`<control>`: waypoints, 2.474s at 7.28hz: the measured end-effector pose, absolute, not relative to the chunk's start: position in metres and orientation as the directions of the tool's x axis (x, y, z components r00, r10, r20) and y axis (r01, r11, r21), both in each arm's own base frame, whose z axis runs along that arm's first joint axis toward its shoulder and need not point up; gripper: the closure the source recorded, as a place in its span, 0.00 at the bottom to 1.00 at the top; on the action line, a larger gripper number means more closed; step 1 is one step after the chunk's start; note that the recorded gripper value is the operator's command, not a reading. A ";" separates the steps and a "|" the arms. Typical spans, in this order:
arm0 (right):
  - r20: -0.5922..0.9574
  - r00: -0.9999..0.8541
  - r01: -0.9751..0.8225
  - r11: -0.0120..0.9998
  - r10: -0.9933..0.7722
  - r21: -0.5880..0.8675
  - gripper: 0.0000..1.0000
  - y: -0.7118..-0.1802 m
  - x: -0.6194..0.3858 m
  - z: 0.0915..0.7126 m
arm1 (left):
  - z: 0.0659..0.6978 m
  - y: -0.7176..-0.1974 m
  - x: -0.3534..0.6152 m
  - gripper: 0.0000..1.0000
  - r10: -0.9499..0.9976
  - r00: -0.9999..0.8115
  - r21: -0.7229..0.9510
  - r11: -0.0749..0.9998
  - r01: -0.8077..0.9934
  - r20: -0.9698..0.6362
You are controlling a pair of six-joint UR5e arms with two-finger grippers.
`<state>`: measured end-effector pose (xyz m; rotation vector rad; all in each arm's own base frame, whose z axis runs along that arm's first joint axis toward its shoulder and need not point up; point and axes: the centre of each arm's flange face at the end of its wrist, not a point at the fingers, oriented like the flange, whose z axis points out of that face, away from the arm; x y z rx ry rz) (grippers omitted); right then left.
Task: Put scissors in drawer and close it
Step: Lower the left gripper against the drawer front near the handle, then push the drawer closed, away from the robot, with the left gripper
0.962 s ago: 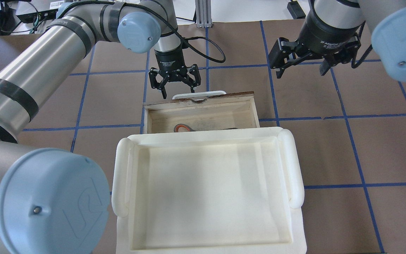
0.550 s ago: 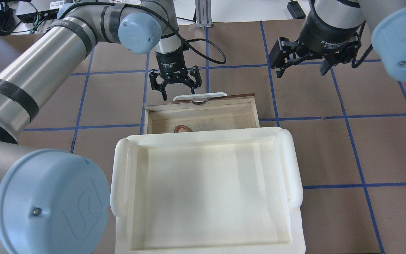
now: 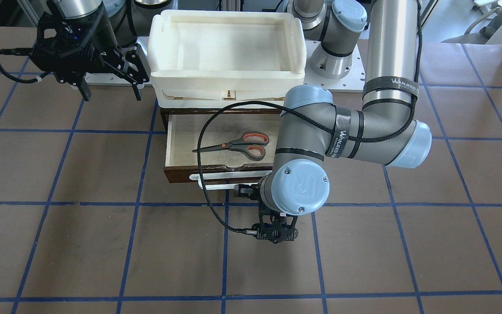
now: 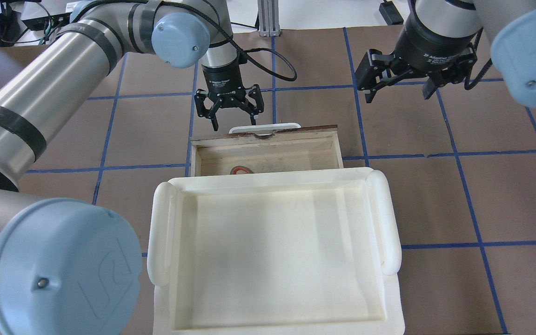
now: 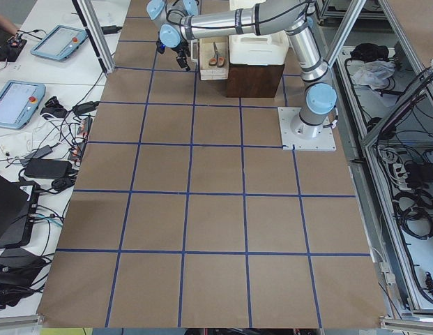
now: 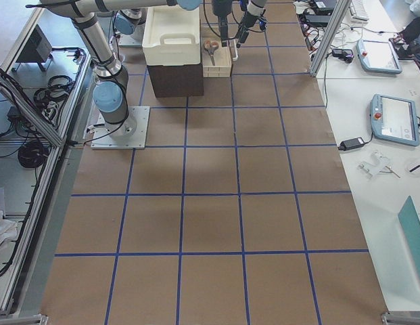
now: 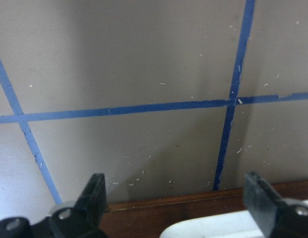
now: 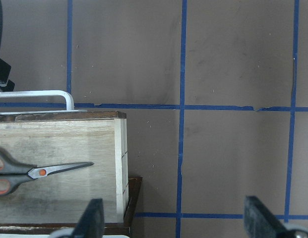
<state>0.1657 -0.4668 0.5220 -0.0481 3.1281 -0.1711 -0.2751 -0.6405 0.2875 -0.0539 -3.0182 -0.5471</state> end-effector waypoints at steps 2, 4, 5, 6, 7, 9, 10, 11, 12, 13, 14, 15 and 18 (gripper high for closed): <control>-0.005 -1.000 -0.029 0.994 -0.030 -0.109 0.00 -0.467 0.165 0.522 | 0.288 -0.644 -0.273 0.00 0.021 -0.997 0.335 0.941 0.046 0.078; -0.002 -1.000 -0.029 0.994 -0.029 -0.109 0.00 -0.467 0.165 0.522 | 0.290 -0.640 -0.275 0.00 0.025 -0.997 0.337 0.940 0.050 0.077; -0.001 -1.000 -0.029 0.994 -0.029 -0.109 0.00 -0.467 0.164 0.522 | 0.290 -0.638 -0.276 0.00 0.026 -0.997 0.344 0.937 0.050 0.076; -0.001 -1.000 -0.029 0.994 -0.029 -0.109 0.00 -0.467 0.164 0.522 | 0.290 -0.634 -0.276 0.00 0.026 -0.997 0.356 0.933 0.051 0.074; -0.001 -1.000 -0.029 0.994 -0.029 -0.109 0.00 -0.467 0.164 0.522 | 0.292 -0.631 -0.276 0.00 0.026 -0.997 0.368 0.929 0.051 0.072; -0.001 -1.000 -0.029 0.994 -0.029 -0.109 0.00 -0.467 0.164 0.522 | 0.296 -0.624 -0.275 0.00 0.026 -0.997 0.390 0.920 0.050 0.067; -0.001 -1.000 -0.029 0.994 -0.029 -0.109 0.00 -0.467 0.164 0.522 | 0.296 -0.621 -0.274 0.00 0.025 -0.998 0.402 0.914 0.049 0.064; -0.001 -1.000 -0.029 0.994 -0.029 -0.109 0.00 -0.467 0.164 0.522 | 0.293 -0.616 -0.273 0.00 0.026 -0.998 0.414 0.909 0.048 0.059; -0.001 -1.000 -0.029 0.994 -0.029 -0.109 0.00 -0.467 0.164 0.522 | 0.290 -0.612 -0.272 0.00 0.027 -0.998 0.427 0.903 0.047 0.053; -0.001 -1.000 -0.029 0.994 -0.029 -0.109 0.00 -0.467 0.164 0.522 | 0.289 -0.609 -0.271 0.00 0.026 -0.998 0.435 0.899 0.046 0.051; -0.001 -1.000 -0.029 0.994 -0.029 -0.109 0.00 -0.467 0.164 0.522 | 0.290 -0.607 -0.272 0.00 0.025 -0.998 0.441 0.896 0.045 0.052; 0.000 -1.000 -0.029 0.994 -0.029 -0.109 0.00 -0.467 0.164 0.522 | 0.293 -0.604 -0.271 0.00 0.024 -0.998 0.450 0.892 0.044 0.051; 0.000 -1.000 -0.029 0.994 -0.029 -0.109 0.00 -0.467 0.164 0.522 | 0.291 -0.595 -0.270 0.00 0.022 -0.999 0.489 0.871 0.041 0.044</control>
